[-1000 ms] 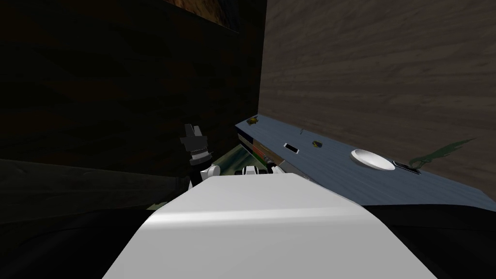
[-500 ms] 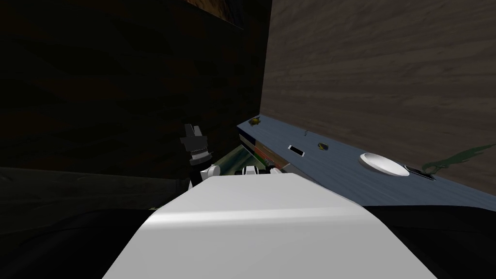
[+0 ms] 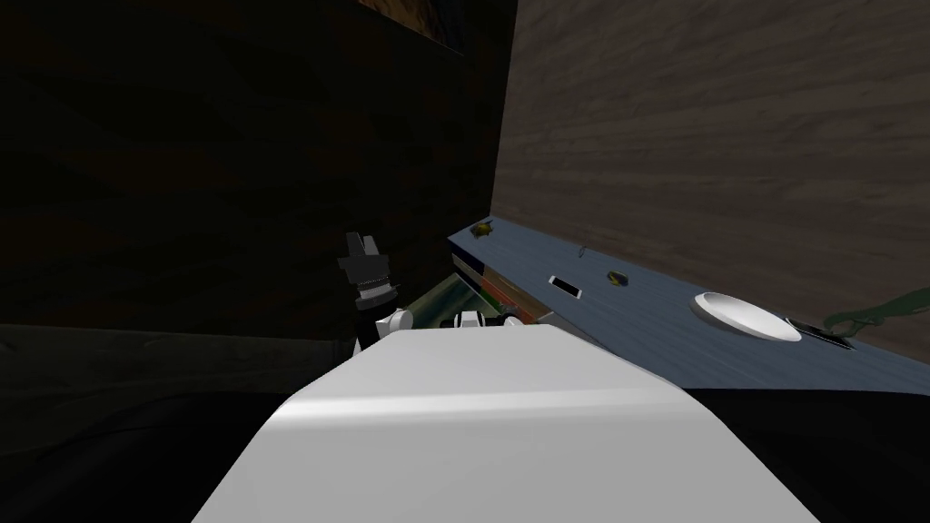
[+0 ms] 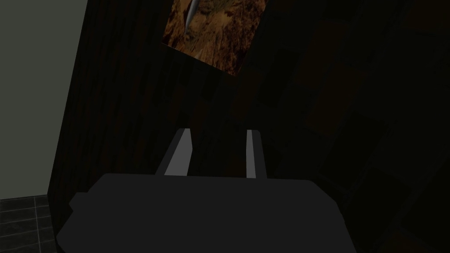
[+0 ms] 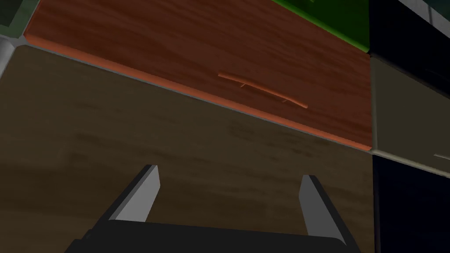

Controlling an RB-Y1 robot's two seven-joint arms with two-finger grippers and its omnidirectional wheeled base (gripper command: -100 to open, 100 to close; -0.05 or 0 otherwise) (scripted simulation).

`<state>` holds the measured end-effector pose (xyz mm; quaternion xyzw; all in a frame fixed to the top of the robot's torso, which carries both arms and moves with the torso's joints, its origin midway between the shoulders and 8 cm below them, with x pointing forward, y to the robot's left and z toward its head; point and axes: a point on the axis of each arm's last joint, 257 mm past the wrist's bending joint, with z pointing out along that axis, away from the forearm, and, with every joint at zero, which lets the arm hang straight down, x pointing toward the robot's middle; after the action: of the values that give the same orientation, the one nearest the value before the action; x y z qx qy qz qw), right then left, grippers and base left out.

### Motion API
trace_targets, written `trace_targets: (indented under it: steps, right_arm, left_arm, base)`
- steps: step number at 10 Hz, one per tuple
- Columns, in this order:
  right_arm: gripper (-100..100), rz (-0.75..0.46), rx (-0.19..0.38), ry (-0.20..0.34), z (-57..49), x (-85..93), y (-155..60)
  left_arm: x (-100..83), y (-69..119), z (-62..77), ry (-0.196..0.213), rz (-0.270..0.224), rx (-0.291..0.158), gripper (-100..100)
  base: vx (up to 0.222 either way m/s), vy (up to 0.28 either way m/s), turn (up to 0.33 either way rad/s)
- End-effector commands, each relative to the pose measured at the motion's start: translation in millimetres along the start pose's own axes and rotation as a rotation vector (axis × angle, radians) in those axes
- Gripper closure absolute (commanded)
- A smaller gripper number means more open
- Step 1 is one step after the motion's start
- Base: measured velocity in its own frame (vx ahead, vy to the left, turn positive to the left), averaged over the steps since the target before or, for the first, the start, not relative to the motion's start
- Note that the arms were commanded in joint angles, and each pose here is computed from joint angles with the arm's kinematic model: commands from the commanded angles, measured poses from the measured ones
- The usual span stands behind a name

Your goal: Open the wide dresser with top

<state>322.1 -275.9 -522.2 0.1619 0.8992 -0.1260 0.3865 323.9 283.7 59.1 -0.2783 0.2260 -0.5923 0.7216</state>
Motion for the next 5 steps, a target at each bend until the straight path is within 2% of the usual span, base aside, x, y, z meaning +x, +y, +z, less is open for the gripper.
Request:
trace_targets:
  steps: [1,2,3,4,5]
  right_arm:
    - [-100,-0.131,0.091,0.005,3.0,18.5,-26.3]
    - [-100,-0.137,0.123,0.014,2.8,22.6,-35.9]
    - [-100,-0.194,0.149,-0.009,3.2,17.7,-39.2]
    - [-100,-0.216,0.183,0.007,3.5,26.8,-52.1]
    - [-100,-0.219,0.185,0.009,3.7,28.3,-53.3]
  left_arm:
    - [0.0,0.0,0.0,0.0,0.0,0.0,0]
    - [0.0,0.0,0.0,0.0,0.0,0.0,0]
    - [0.0,0.0,0.0,0.0,0.0,0.0,0]
    - [0.0,0.0,0.0,0.0,0.0,0.0,0]
    - [0.0,0.0,0.0,0.0,0.0,0.0,0]
  base:
    - [0.093,0.092,0.014]
    - [0.06,0.08,0.005]
    - [0.061,0.066,0.013]
    - [0.053,0.057,0.007]
    - [0.021,0.03,-0.003]
